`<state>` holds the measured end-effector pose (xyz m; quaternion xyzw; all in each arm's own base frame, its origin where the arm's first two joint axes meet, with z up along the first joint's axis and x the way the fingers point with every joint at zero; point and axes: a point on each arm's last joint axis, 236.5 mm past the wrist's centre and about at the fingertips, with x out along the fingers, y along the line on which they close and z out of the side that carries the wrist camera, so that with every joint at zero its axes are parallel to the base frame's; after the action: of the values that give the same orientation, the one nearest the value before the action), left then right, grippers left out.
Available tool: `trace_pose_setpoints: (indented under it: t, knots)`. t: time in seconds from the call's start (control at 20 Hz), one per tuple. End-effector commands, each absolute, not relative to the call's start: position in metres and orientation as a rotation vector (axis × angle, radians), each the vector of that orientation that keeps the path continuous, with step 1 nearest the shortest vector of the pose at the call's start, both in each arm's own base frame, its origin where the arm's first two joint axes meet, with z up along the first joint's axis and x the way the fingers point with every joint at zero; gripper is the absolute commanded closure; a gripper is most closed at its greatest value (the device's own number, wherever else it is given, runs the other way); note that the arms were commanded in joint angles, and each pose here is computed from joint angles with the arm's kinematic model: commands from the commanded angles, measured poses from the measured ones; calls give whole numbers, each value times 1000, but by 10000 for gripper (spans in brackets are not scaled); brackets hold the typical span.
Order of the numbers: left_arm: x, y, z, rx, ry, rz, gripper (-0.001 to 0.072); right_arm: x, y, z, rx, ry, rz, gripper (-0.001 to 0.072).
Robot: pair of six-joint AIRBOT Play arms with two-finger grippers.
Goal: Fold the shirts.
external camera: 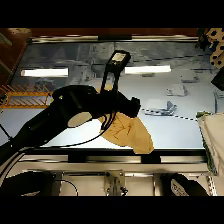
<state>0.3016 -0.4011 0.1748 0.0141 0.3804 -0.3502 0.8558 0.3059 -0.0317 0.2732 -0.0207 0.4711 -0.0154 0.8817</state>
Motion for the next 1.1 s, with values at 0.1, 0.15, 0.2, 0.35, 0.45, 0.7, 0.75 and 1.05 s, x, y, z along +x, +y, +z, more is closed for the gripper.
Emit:
trace_pose_setpoints:
  t: [0.1, 0.15, 0.2, 0.35, 0.45, 0.7, 0.75, 1.05]
  knots:
    - [336, -212, 95, 263, 1201, -374, 128, 297, -34, 221, -26, 1154, -36, 94]
    - [338, -192, 75, 178, 1268, -360, 129, 295, -30, 200, -16, 1215, -17, 93]
    - [339, -182, 56, 85, 1316, -372, 130, 291, -24, 175, 2, 1283, 12, 94]
    - [356, -172, 12, -265, 1348, -429, 150, 281, 16, 112, 118, 1414, 174, 93]
    - [364, -167, -14, -382, 1387, -457, 160, 280, 43, 87, 220, 1435, 264, 93]
    - [375, -184, -81, -412, 1469, -480, 159, 280, 66, 67, 350, 1446, 301, 93]
    - [378, -193, -88, -409, 1454, -505, 159, 280, 66, 67, 360, 1448, 293, 93]
    - [385, -235, -103, -508, 1420, -596, 159, 280, 62, 65, 384, 1457, 243, 93]
